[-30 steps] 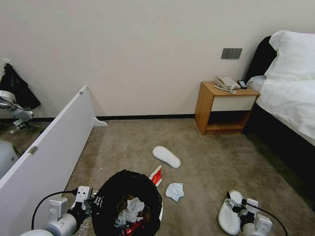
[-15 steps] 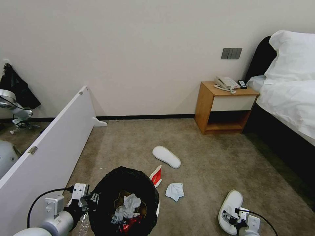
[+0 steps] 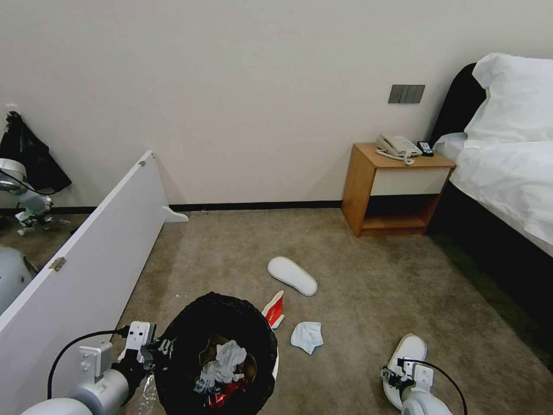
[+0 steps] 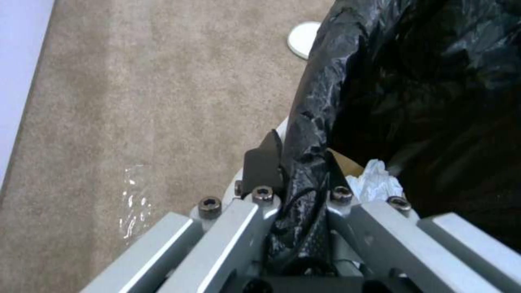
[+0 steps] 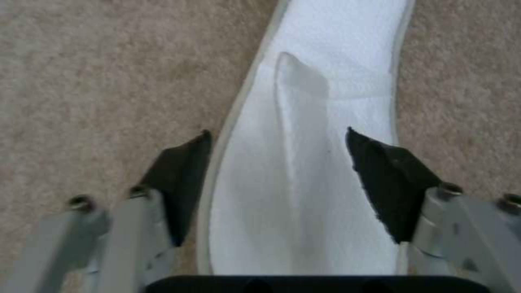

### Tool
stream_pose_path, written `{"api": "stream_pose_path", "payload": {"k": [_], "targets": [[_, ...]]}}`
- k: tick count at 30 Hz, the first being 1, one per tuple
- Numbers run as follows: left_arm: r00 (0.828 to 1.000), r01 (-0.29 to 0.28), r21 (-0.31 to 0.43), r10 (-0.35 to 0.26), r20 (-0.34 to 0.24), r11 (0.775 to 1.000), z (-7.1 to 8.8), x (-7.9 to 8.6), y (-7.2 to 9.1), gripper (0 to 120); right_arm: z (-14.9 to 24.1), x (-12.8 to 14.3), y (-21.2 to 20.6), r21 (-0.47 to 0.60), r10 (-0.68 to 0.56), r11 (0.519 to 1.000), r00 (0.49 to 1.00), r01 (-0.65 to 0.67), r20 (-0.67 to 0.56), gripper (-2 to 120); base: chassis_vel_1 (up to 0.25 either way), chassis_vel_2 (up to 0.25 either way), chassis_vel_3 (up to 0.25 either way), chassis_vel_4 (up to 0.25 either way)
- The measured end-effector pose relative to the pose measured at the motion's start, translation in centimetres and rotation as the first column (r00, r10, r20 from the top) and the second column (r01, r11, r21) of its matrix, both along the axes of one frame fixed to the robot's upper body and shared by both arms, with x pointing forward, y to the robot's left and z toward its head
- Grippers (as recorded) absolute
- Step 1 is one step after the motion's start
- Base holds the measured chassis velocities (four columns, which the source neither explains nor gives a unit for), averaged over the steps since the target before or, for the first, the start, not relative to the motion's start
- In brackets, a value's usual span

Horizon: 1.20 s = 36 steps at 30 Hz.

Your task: Pick up the trash bin, then pick up the garbage from the floor and place it into the trash bin.

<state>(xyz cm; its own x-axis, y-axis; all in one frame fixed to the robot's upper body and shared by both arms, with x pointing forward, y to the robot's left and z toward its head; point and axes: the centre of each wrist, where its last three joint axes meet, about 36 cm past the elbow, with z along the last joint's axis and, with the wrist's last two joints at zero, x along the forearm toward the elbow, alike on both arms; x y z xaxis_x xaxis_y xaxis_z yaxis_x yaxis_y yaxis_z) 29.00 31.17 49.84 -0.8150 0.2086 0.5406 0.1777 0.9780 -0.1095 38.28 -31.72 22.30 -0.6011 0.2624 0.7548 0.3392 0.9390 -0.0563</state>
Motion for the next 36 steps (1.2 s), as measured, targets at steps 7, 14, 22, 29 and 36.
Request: {"api": "stream_pose_path", "payload": {"k": [7, 14, 22, 29, 36], "targets": [[1.000, 0.002, 0.002, -0.002, 0.000, 1.000, -0.1, 0.0, -0.1, 3, 0.0, -0.2, 0.0, -0.012, -0.015, 1.000, 1.000, 0.014, -0.009, 39, 0.000, 0.000, 0.000, 0.000], [1.000, 0.004, 0.002, -0.004, 0.000, 1.000, -0.1, 0.0, -0.1, 3, 0.0, -0.2, 0.4, -0.020, -0.020, 1.000, 1.000, 0.020, -0.012, 19, 0.000, 0.000, 0.000, 0.000], [1.000, 0.009, -0.004, -0.009, 0.001, 1.000, 0.0, -0.1, -0.3, 3, 0.2, -0.6, 0.4, -0.038, -0.030, 0.999, 0.999, 0.029, -0.023, 0, 0.000, 0.000, 0.000, 0.000], [1.000, 0.022, -0.007, -0.022, 0.000, 1.000, 0.6, -0.7, -0.3, 3, 2.4, -1.0, -1.3, -0.053, -0.029, 0.998, 0.992, 0.036, 0.124, 0, 0.000, 0.000, 0.000, 0.000], [0.999, 0.044, -0.025, -0.044, 0.017, 0.999, 1.4, -0.2, -0.4, 3, 4.6, -0.2, -4.5, -0.056, 0.169, 0.985, 0.843, -0.163, 0.512, 0, 0.000, 0.000, 0.000, 0.000]]}}
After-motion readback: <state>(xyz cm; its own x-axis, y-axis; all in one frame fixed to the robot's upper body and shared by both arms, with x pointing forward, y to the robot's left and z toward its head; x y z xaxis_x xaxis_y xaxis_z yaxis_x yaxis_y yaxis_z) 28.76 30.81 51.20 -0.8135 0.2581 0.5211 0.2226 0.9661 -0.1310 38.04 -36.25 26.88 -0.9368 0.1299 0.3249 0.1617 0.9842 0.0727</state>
